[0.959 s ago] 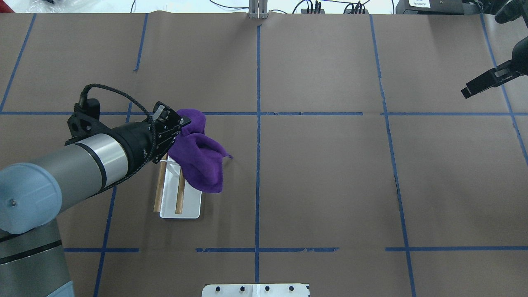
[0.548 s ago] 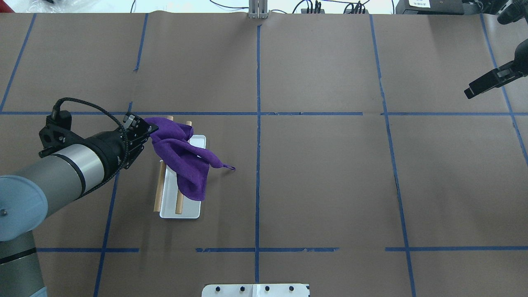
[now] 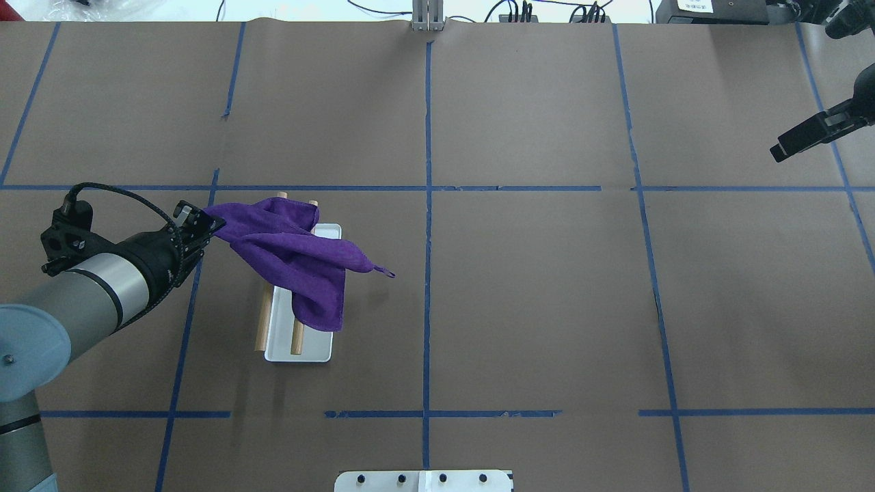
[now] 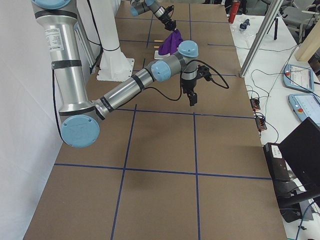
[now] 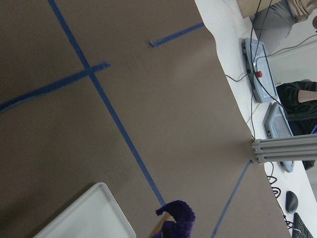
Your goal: Hang towel on rack
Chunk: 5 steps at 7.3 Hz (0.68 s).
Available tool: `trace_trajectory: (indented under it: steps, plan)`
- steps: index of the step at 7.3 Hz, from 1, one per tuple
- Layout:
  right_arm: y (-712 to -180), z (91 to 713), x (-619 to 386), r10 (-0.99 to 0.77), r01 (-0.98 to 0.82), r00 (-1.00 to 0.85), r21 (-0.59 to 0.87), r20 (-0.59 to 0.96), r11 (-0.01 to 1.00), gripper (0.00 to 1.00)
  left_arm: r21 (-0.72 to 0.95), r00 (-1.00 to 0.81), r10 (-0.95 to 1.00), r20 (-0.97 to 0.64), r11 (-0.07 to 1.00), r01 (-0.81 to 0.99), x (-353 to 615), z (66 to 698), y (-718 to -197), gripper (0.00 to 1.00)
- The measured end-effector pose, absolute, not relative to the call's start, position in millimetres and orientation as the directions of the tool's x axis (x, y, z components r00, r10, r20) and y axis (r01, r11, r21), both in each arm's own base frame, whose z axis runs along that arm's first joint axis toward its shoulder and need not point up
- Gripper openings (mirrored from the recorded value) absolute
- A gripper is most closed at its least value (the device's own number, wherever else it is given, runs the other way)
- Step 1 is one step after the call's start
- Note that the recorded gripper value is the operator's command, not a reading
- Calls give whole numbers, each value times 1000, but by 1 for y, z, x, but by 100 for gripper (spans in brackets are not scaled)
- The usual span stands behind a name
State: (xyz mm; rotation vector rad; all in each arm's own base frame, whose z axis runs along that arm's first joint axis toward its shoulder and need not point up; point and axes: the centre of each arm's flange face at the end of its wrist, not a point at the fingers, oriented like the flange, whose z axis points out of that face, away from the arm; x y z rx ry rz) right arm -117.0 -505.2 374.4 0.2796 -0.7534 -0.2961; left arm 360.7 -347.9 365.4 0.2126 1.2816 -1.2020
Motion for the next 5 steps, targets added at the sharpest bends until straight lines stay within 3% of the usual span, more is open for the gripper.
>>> trace_trajectory:
  steps: [1,2,5]
  plan:
    - [-505,374,-117,-361,162,692,352,626,922,100,-467,-176,-561,-809,433,771,362,371,-349,88]
    - [-505,374,-117,-361,162,692,353,626,921,100,-458,-162,-559,-813,441,772,365,375,-349,100]
    - [-502,390,-105,-291,153,724,267,625,952,100,-325,20,-504,-863,586,742,366,382,-345,100]
